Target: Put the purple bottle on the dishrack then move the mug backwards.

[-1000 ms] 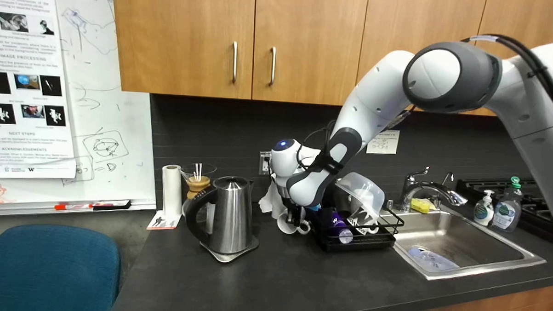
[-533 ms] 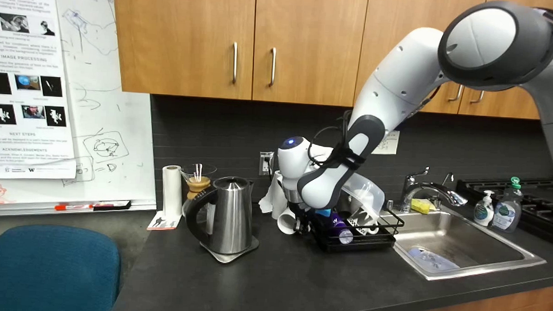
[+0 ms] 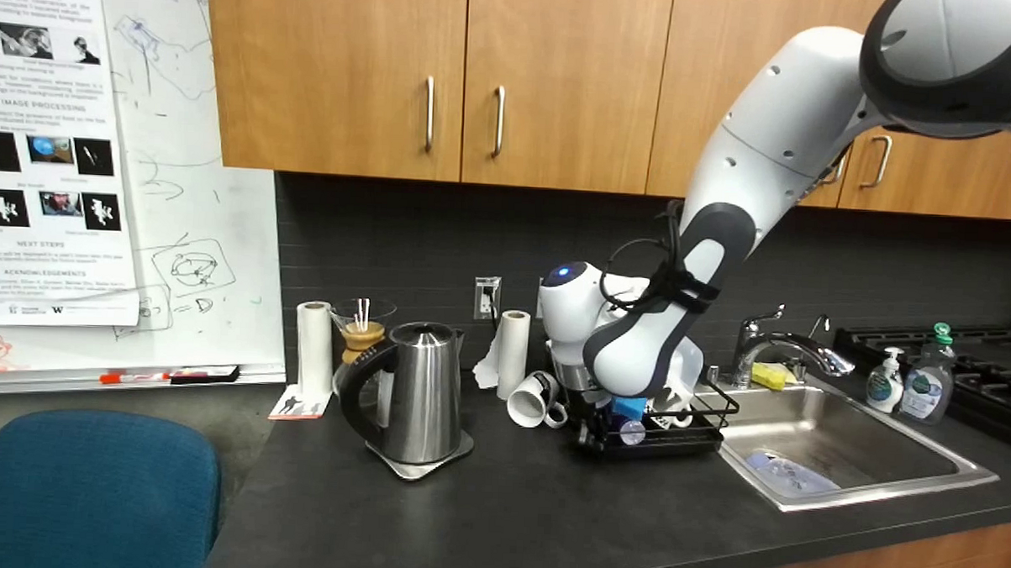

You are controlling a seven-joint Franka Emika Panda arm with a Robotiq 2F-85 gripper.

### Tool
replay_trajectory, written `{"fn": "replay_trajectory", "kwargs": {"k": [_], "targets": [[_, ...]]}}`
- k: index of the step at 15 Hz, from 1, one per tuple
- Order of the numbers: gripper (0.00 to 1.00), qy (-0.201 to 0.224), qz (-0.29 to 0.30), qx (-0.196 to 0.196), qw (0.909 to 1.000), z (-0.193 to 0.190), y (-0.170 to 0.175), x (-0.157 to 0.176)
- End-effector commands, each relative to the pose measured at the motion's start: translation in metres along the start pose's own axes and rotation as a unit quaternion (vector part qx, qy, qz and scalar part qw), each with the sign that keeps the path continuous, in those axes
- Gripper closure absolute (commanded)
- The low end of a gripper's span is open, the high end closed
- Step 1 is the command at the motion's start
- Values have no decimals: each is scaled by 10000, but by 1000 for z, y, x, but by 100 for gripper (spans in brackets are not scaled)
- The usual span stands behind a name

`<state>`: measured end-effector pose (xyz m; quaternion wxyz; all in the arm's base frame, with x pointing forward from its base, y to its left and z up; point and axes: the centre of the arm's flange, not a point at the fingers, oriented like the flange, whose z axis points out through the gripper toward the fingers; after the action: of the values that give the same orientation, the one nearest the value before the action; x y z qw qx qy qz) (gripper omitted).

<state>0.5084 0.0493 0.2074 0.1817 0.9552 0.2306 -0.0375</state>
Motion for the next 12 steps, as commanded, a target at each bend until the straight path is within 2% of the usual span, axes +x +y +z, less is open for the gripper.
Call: {"fn": "replay_trajectory", "kwargs": {"k": [1, 4, 6, 9, 12], "targets": [[100, -374, 604, 184, 9973, 5, 4, -54], [100, -605, 1066, 373, 9918, 22, 9, -84], [100, -688, 1532, 537, 9843, 34, 14, -104], [100, -712, 2293, 889, 9667, 56, 27, -138], [100, -617, 2976, 1220, 9448, 78, 35, -177]]}}
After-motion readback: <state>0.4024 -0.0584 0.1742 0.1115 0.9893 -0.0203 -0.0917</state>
